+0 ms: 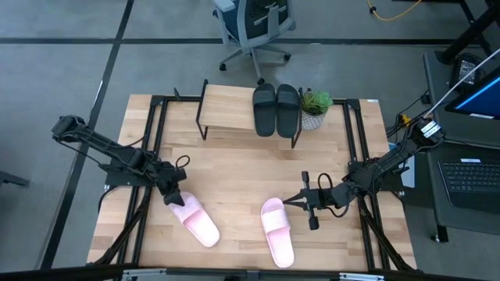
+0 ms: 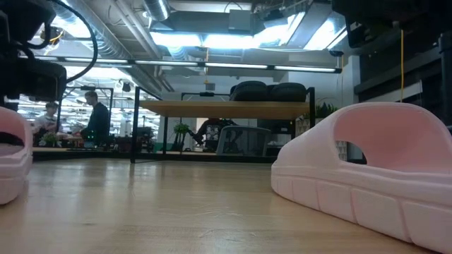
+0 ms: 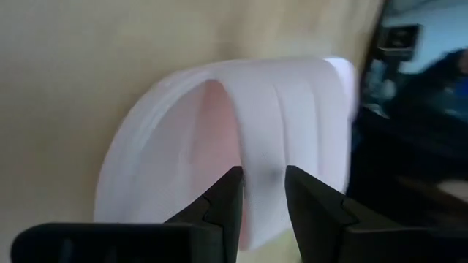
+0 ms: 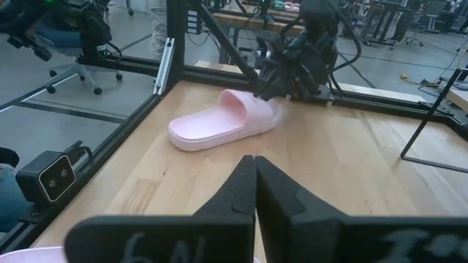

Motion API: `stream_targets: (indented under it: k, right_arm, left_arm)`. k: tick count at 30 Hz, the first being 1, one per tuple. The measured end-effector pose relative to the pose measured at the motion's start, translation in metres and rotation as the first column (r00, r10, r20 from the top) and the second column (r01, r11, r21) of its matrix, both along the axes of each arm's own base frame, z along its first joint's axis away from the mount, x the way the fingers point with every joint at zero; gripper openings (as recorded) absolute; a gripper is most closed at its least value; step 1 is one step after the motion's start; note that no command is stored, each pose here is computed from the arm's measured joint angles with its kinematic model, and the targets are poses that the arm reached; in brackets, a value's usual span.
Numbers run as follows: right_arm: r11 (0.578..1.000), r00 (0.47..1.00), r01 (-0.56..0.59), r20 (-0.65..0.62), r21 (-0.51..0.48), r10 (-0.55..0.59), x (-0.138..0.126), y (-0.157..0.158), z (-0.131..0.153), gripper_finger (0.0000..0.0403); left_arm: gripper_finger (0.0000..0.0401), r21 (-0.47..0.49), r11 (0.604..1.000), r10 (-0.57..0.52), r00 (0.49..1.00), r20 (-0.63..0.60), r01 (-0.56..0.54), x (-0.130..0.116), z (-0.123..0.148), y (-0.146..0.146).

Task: Pick and place slides into the shelf
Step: Put the left pink slides on the shelf

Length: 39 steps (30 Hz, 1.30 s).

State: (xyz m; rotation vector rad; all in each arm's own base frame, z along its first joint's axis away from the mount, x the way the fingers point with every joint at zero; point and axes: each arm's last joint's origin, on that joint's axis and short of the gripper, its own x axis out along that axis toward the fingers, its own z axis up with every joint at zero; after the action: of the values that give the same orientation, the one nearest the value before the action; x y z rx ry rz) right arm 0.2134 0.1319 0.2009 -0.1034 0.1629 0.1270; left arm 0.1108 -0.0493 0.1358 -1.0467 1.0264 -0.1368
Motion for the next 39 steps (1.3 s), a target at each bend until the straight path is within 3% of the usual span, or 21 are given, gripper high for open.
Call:
stream_targets:
  k: [13, 20, 30, 39]
  right_arm:
    - [1.0, 1.0, 0.0, 0.0, 0.001, 0.0, 0.0, 0.0, 0.0, 0.0004]
    - [1.0, 1.0, 0.001, 0.0, 0.003, -0.001, 0.0, 0.0, 0.0, 0.0004]
    - [1.0, 1.0, 0.001, 0.001, 0.004, -0.001, 0.0, 0.0, 0.0, 0.0004]
    - [1.0, 1.0, 0.0, 0.002, 0.0, 0.0, 0.0, 0.0, 0.0, 0.0004]
  left_arm:
    - [0.0096, -0.053, 0.997, -0.06, 0.998, -0.009, 0.06, 0.01, -0.003, -0.006]
    - [0.0093, -0.025, 0.993, -0.112, 0.992, 0.066, 0.114, 0.017, -0.003, -0.009]
    - [0.0008, 0.04, 0.983, -0.18, 0.982, 0.06, 0.178, 0.016, -0.009, -0.015]
    - [0.0002, 0.059, 0.972, -0.235, 0.949, 0.209, 0.228, 0.021, 0.0, -0.02]
